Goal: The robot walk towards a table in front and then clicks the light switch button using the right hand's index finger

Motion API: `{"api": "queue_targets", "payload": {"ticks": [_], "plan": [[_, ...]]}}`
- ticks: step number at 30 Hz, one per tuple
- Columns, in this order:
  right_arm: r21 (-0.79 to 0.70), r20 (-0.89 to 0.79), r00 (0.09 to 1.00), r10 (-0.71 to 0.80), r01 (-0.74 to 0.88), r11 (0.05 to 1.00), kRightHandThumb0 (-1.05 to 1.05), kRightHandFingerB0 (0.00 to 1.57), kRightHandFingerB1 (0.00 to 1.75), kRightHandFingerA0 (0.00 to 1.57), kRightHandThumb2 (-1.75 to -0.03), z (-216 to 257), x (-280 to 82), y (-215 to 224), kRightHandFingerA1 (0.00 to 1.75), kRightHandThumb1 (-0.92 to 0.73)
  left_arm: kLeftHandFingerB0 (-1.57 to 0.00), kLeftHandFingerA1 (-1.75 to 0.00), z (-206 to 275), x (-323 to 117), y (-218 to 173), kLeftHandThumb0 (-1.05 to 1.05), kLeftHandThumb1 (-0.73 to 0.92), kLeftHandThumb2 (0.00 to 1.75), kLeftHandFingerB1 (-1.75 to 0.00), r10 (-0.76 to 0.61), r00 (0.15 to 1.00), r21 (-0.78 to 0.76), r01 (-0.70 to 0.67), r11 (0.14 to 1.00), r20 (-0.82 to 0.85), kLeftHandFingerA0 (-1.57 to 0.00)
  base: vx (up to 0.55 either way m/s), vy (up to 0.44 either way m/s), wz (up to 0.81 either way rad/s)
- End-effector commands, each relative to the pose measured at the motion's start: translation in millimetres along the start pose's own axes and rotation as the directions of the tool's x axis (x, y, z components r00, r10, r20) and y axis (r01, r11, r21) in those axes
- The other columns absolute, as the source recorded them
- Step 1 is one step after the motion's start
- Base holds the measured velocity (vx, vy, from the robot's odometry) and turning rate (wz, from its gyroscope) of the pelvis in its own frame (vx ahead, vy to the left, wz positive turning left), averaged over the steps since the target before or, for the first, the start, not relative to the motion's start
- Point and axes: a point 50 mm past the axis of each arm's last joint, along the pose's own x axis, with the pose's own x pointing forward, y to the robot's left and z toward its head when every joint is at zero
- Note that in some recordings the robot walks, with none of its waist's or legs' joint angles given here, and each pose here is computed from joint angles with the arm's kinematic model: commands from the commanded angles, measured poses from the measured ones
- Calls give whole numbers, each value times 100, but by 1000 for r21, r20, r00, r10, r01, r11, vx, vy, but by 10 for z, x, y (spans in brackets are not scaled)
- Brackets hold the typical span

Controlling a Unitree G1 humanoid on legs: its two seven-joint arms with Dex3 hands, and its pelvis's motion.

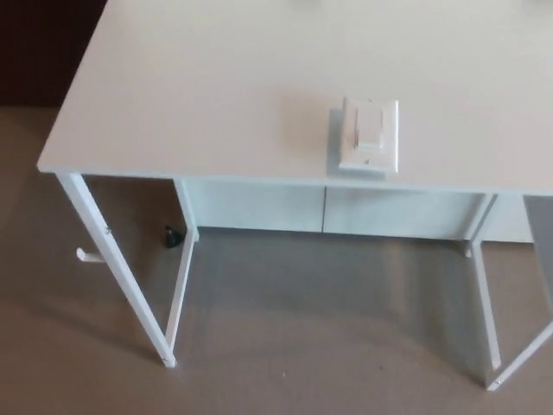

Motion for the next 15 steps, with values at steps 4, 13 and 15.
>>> {"api": "queue_targets", "payload": {"ticks": [4, 13, 15], "plan": [[-22, 13, 1000, -13, 14, 1000, -65, 71, 42, 94, -53, 13, -20, -3, 47, -38, -33, -43, 22, -11, -4, -21, 61, 58, -36, -6, 1000, 77, 4, 997, 27, -45, 141, 78, -18], [-46, 14, 1000, -3, 3, 999, -64, 70, 42, 92, -54, 34, 0, 2, 47, -39, -33, -43, 39, 0, -18, -23, 61, 58, -36, -8, 999, 101, 5, 995, 31, -46, 228, 147, -6], [-48, 16, 1000, 1, -1, 999, -69, 66, 48, 88, -69, 35, 9, 3, 52, -32, -33, -43, 53, 3, -17, -22, 61, 58, -36, -9, 999, 101, 5, 995, 34, -46, 145, 22, 9]]}}
